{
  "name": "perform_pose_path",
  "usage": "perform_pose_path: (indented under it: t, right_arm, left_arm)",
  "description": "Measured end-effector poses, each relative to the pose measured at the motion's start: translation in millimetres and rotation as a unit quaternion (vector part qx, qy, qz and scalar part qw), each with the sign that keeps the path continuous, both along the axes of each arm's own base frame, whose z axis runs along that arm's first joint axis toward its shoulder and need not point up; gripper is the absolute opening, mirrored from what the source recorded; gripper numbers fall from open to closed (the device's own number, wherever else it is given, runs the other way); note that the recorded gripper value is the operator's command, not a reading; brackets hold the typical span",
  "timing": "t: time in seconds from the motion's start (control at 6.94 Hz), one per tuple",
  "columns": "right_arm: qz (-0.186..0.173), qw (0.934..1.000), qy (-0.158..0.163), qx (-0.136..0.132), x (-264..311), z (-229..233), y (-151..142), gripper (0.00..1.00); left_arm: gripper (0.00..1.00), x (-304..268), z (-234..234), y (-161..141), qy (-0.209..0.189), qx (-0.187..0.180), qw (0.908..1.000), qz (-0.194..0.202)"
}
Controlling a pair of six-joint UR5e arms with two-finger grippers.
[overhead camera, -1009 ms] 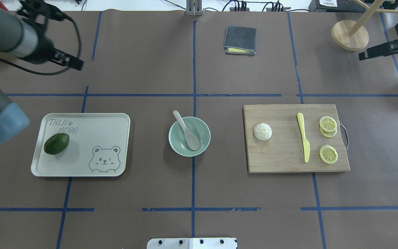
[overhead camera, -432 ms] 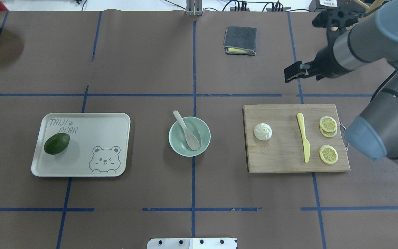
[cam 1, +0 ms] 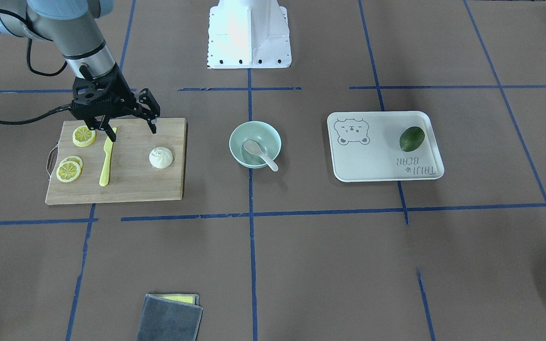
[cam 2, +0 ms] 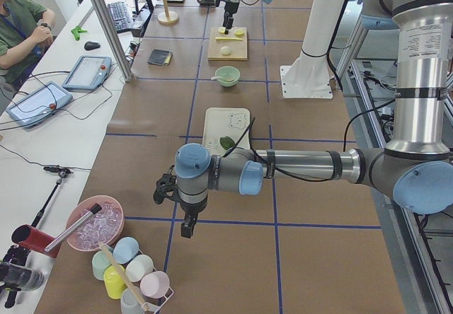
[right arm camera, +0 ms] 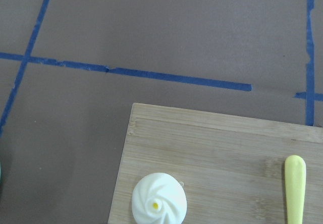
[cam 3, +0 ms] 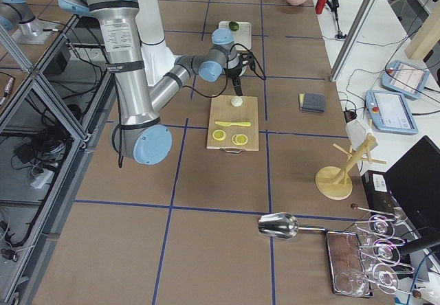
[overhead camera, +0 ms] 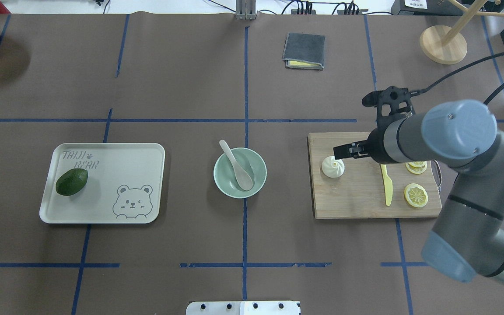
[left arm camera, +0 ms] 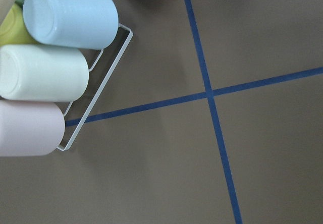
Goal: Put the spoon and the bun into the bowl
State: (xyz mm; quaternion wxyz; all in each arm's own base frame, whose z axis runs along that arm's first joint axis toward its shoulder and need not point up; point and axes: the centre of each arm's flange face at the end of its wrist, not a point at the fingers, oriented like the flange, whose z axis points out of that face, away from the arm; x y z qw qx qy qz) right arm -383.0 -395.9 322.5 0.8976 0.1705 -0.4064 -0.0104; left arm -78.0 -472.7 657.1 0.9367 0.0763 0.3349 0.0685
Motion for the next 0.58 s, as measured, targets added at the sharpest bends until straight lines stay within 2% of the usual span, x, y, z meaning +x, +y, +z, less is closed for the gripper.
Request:
perform_pose_path:
  t: [0.29,0.58]
  right_arm:
    - [0.003,0.9998,0.018,0.011,-40.3,11.7,12.5,0.77]
    - [0.002,0.9997,0.022,0.012,-62.0,10.4,7.0,0.76]
  left_arm:
    - [1.00,-0.4,3.9,4.7,0.000,-0.002,1.0000,0.001]
    - [1.00,0.3,2.3,5.5,0.006,0.000,1.0000,0.002]
